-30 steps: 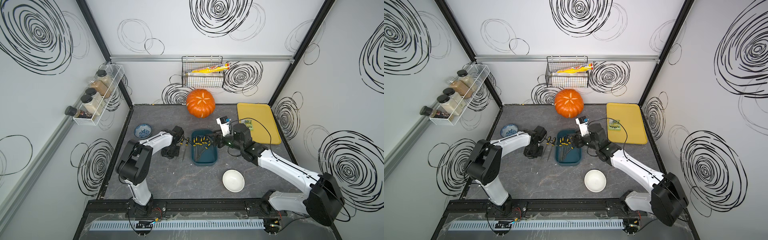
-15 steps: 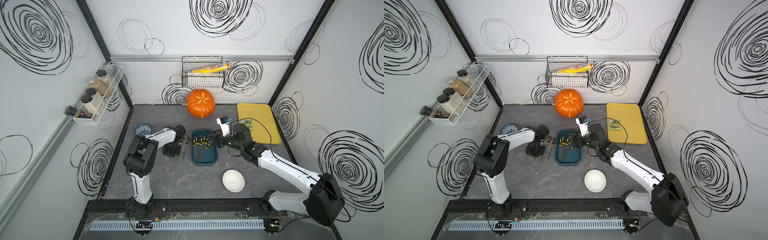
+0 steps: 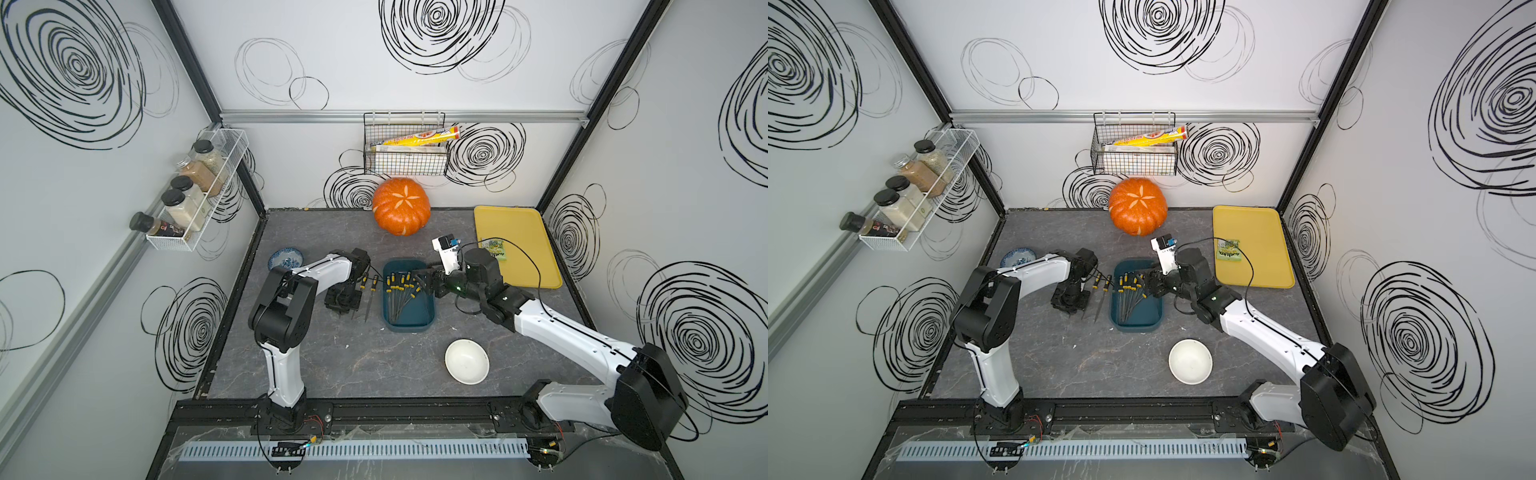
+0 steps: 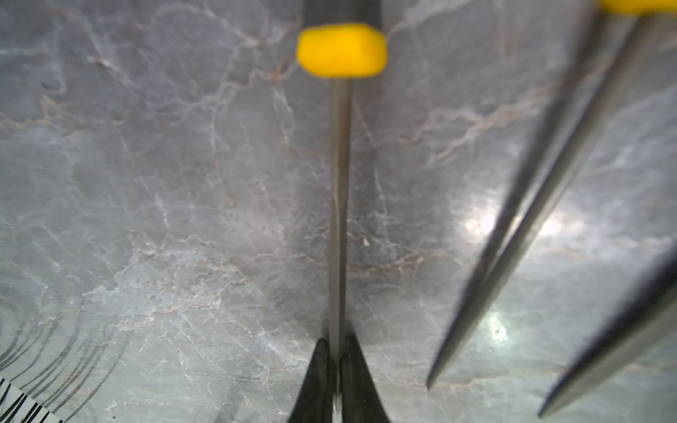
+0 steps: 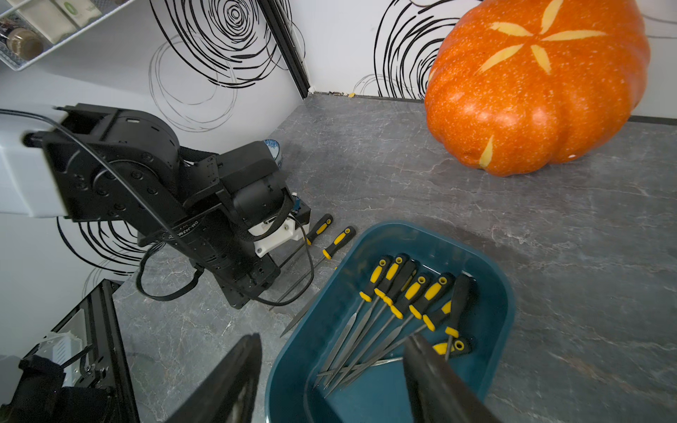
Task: Take the file tool out of the storage box
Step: Place the file tool at the center of the board.
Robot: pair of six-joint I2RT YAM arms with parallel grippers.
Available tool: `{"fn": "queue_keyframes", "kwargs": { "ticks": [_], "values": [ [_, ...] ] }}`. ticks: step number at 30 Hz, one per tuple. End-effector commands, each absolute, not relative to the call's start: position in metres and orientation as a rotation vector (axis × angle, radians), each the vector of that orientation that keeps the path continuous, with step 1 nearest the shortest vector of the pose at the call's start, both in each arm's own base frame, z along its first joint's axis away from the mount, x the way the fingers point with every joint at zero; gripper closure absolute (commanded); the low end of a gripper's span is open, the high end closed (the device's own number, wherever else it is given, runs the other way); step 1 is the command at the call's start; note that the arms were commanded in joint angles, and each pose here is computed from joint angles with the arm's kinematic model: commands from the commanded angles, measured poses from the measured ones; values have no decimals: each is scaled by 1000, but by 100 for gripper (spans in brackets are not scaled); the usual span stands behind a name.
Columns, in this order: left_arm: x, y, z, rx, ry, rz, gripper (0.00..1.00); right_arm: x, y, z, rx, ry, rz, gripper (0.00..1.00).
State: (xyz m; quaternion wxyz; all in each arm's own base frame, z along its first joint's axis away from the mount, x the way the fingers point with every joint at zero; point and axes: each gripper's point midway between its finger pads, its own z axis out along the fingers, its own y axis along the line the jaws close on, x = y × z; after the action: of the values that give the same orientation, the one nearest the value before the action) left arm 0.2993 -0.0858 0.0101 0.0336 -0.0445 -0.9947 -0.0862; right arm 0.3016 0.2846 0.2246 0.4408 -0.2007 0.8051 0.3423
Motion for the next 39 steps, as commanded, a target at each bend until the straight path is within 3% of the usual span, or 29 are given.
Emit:
{"fn": "queue_keyframes", "kwargs": {
  "ticks": [1,18,20,28,32,36,39],
  "values": [
    [288,-83,-2,-140,-2989,-259,99,303,286,217,-504,2011,850,34],
    [291,-82,8,-135,-3029,-262,84,306,291,201,-509,2052,855,34],
    [291,-83,10,-135,-3042,-258,76,307,291,201,-508,2053,854,34],
    [295,-89,26,-133,-3092,-260,65,306,292,200,-509,2052,865,34],
    [298,-93,48,-100,-3174,-280,56,310,295,191,-514,2076,855,35],
    [314,-108,96,27,-3398,-81,45,322,292,170,-498,2157,763,42],
    [330,-140,140,63,-3580,370,35,332,292,154,-498,2240,684,49]
  ]
}}
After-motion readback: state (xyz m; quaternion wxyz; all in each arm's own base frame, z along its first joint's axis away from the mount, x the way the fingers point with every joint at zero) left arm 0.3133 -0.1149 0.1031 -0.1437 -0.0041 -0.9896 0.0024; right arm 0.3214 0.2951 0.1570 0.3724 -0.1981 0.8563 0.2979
